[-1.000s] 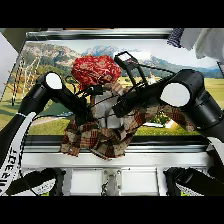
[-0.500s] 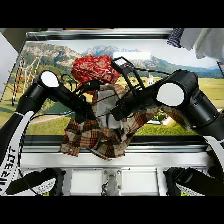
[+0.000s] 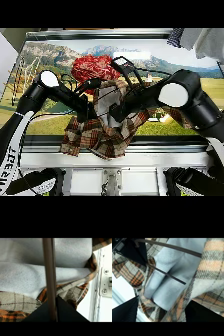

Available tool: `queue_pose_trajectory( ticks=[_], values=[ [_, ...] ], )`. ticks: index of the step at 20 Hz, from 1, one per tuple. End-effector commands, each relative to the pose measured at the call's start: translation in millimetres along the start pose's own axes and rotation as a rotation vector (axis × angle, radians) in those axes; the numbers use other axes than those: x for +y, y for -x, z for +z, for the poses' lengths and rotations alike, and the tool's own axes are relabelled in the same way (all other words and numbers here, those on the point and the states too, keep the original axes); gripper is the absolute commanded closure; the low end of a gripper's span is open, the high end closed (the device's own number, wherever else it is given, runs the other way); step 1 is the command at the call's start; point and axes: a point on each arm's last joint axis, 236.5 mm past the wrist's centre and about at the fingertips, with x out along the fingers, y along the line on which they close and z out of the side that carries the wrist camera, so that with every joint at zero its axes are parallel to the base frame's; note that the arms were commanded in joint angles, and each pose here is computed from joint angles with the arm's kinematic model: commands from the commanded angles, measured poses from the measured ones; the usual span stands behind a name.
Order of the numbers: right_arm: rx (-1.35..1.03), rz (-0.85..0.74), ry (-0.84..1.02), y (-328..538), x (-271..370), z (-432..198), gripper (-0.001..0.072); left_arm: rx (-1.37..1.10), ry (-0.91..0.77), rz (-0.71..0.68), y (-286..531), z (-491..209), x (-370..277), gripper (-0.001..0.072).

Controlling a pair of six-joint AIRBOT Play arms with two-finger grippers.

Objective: Fold the clothes and pants, and hang the long-sleeved shirts on hangers.

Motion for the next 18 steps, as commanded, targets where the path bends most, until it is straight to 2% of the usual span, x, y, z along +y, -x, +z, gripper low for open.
queue_pose_trajectory(
  ticks=[1, 4, 10, 16, 18],
  values=[
    [0.002, -0.017, 0.044, 29.2, -5.8, -4.8, 0.0115, 0.005, -0.001, -0.001, 0.3, -1.4, -0.1, 0.0686],
    [0.027, -0.014, 0.112, 61.1, -17.3, -15.6, 0.0091, 0.005, -0.001, 0.0, 0.4, -1.5, 0.0, 0.0686],
    [-0.088, 0.149, 0.133, 87.8, -37.1, 1.5, 0.0091, 0.004, -0.001, 0.001, 0.5, -1.5, 0.4, 0.0685],
    [-0.145, 0.11, 0.065, 90.3, -67.2, 14.8, 0.0099, 0.0, -0.001, 0.007, 0.5, -0.4, 1.9, 0.0685],
    [-0.184, 0.084, 0.166, 91.5, -71.2, 23.0, 0.0099, 0.0, -0.001, 0.007, 0.3, -0.3, 1.6, 0.0685]
  ],
)
